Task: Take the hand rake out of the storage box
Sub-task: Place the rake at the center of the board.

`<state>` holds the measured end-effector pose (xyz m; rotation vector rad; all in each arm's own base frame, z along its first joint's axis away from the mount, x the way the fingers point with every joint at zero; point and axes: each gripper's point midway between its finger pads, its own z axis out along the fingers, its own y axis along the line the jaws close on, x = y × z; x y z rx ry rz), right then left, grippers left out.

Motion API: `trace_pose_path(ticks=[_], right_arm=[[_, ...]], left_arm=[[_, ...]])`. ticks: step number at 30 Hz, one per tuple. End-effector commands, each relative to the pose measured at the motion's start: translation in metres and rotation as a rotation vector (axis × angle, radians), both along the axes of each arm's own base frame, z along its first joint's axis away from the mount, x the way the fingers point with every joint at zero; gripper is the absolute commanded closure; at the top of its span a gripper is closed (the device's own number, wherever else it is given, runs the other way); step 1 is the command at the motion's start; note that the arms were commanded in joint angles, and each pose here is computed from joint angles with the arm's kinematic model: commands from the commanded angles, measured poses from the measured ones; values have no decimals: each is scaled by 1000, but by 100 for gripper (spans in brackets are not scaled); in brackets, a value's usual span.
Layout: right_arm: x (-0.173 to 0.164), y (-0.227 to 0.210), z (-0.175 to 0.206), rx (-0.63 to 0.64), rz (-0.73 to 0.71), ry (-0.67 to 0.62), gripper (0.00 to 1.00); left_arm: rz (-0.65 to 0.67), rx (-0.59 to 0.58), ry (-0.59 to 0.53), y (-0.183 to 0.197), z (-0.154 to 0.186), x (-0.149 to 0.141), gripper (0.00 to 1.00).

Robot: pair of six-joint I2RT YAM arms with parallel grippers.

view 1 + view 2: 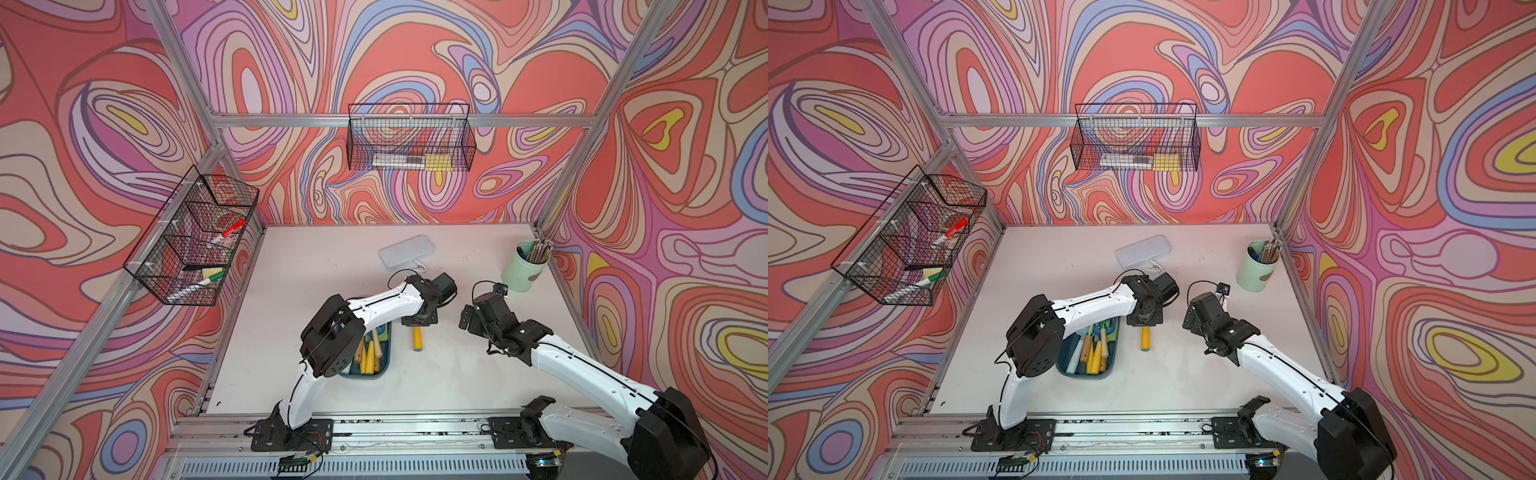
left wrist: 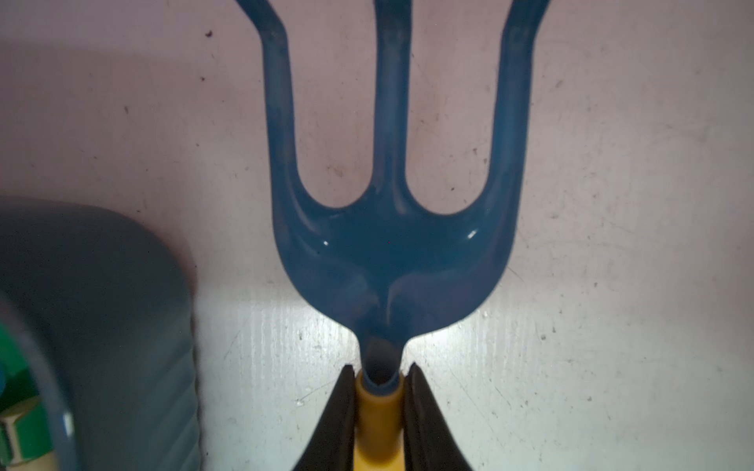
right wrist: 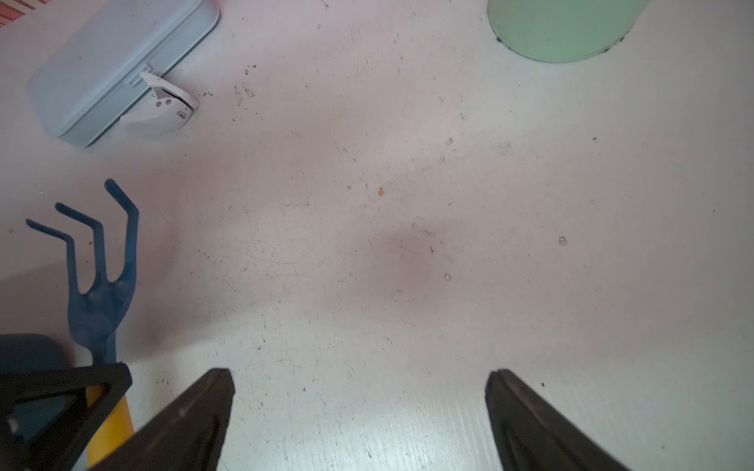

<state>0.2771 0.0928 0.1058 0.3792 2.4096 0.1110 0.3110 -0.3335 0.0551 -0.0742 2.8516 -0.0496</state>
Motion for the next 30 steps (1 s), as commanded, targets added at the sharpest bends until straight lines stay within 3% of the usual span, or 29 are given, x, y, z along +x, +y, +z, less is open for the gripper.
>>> trace_pose_path(ticks=[1,21,23,27,30], right_arm=[[-2,0,-5,-16,0,14,2],[3,3,-3,-30,18,18,2],[3,3,-4,-31,21,22,2],[4,3,-3,-34,21,21,2],[4,3,-3,-34,20,19,2]], left_arm=[[-10,22,31,6,-15,2,90],[10,69,101,17,-36,-1,88],[16,72,111,19,-39,-2,86],[32,75,128,21,-42,-5,71],[36,71,127,22,-41,-5,69]])
